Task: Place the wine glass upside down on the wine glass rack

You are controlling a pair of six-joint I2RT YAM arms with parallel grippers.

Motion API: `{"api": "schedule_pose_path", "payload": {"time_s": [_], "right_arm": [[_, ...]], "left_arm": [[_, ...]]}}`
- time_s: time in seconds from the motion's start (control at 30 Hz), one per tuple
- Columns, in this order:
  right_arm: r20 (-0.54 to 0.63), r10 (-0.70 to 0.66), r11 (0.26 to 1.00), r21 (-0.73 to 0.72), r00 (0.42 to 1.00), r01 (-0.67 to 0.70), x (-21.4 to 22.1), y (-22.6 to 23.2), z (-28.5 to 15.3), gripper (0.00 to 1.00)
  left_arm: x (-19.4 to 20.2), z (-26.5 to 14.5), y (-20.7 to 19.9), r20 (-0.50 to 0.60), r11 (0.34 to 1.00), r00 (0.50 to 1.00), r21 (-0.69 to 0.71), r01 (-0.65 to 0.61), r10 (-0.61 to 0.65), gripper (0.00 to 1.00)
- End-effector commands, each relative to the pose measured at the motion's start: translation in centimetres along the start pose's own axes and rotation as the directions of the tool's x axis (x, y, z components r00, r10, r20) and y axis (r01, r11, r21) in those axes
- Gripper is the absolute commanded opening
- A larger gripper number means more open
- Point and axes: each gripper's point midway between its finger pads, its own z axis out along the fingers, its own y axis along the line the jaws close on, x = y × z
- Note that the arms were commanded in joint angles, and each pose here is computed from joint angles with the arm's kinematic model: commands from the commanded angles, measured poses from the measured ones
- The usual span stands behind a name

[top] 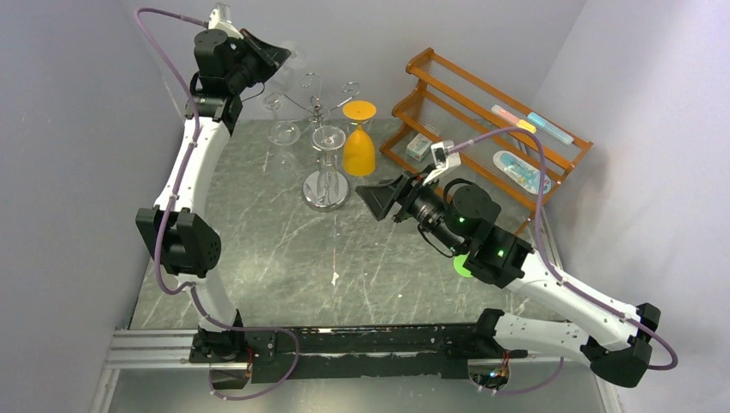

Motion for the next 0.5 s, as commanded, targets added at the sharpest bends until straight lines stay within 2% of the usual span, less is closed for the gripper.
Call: {"api": "schedule_pose_path", "payload": {"time_s": [0.0,0.47], "right_arm": [[0.058,-0.025,0.999,0.024,0.998,0.023,-2.0,0.0,0.1,0.72],[0.062,-0.048,0.999,-0.003,0.997,0.049,-2.6,0.8,0.2,0.72]], "left_arm": [[-1.5,-1.3,-2.1,0.015,0.997,0.998,0.041,0.065,-0.065,0.05],[0.8,-1.2,-1.3,-0.06,0.99,0.989,0.026,0.138,-0.136,0.05]]}}
